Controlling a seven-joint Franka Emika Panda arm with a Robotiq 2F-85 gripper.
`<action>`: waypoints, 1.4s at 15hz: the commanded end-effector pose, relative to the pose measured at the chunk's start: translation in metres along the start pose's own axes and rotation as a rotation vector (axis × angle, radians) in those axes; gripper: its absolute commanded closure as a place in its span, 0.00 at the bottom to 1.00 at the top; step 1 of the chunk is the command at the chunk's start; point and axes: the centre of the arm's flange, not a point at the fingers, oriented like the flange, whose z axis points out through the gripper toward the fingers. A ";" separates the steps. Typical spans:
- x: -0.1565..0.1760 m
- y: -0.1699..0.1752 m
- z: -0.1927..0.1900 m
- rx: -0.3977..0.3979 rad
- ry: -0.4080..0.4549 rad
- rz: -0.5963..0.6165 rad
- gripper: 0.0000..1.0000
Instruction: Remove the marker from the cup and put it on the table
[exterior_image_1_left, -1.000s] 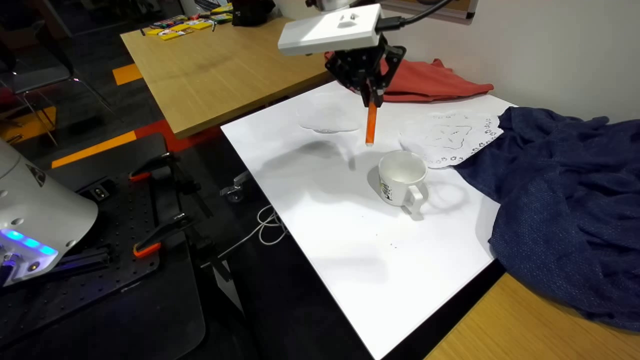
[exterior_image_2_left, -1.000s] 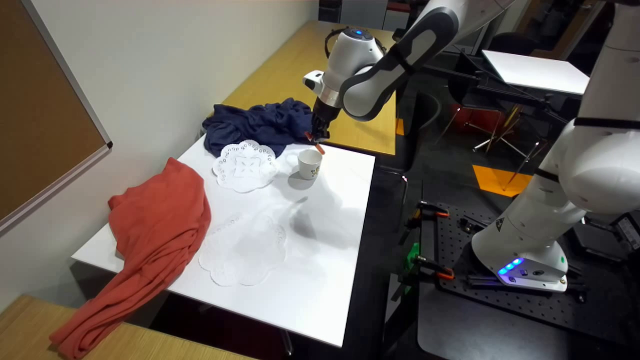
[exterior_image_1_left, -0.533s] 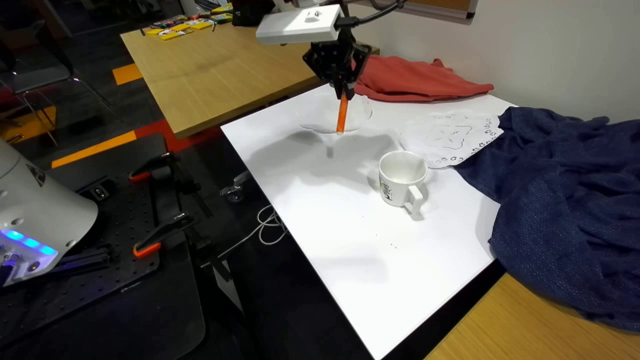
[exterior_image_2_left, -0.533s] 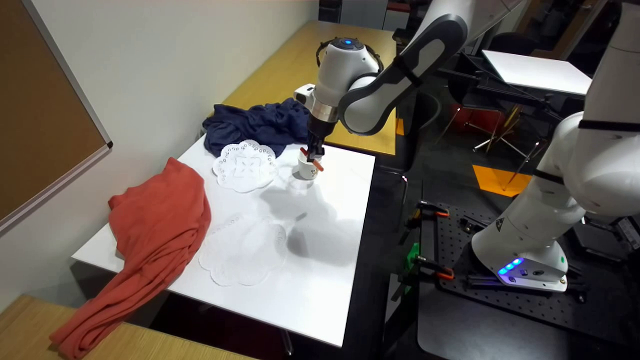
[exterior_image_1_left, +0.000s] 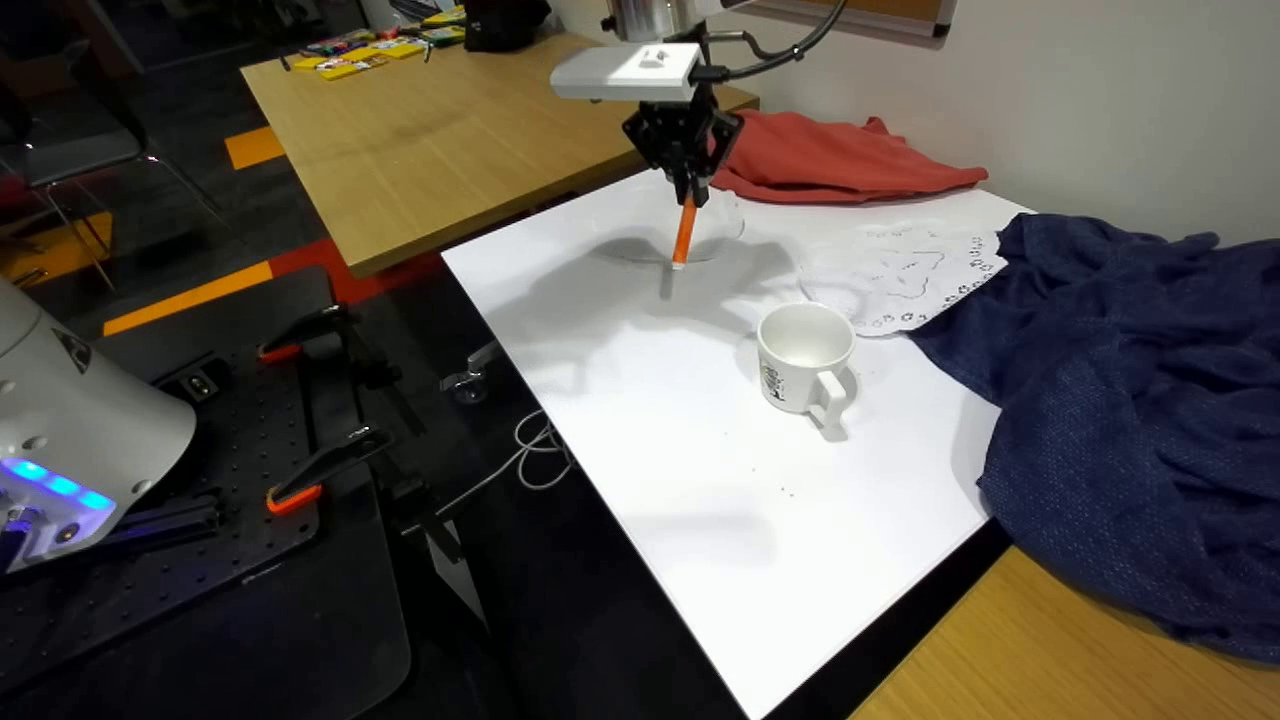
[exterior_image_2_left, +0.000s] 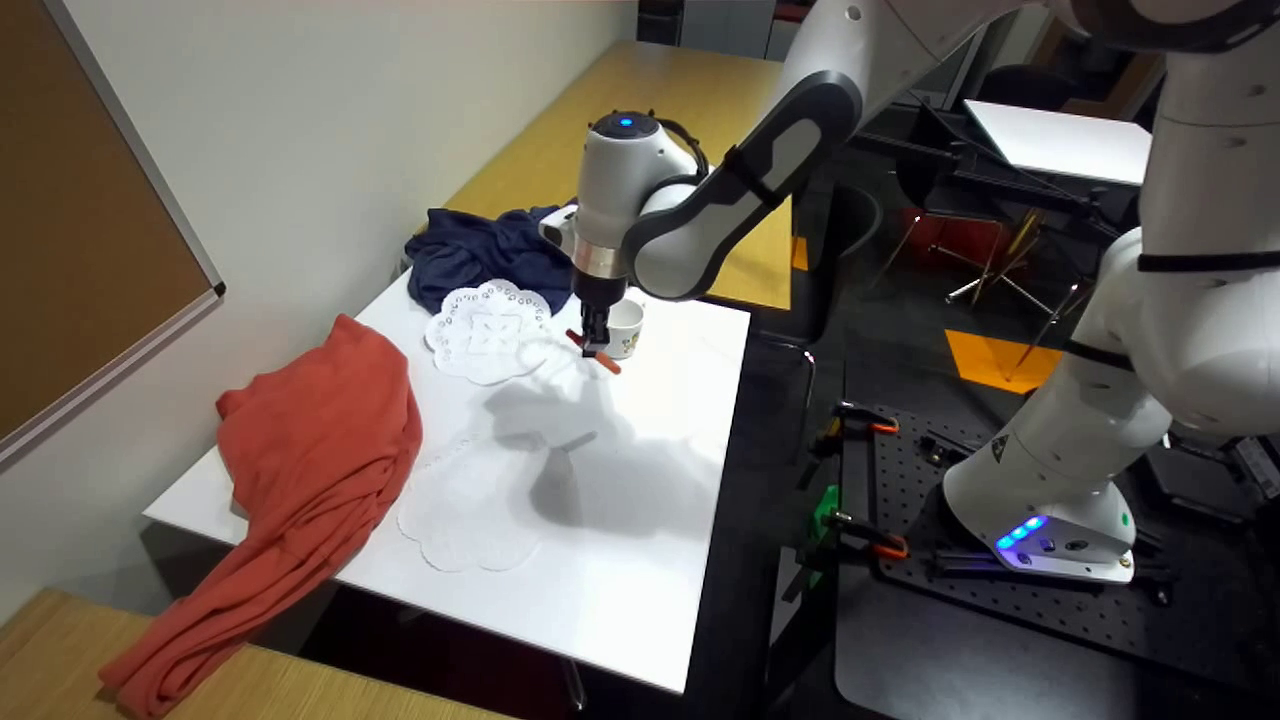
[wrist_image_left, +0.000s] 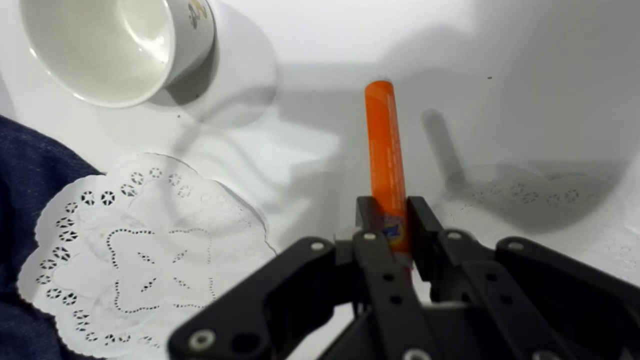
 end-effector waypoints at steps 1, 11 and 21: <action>0.041 0.007 0.036 -0.003 -0.023 -0.027 0.95; 0.072 0.017 0.109 0.009 -0.098 -0.031 0.95; 0.070 0.016 0.098 0.017 -0.090 -0.023 0.10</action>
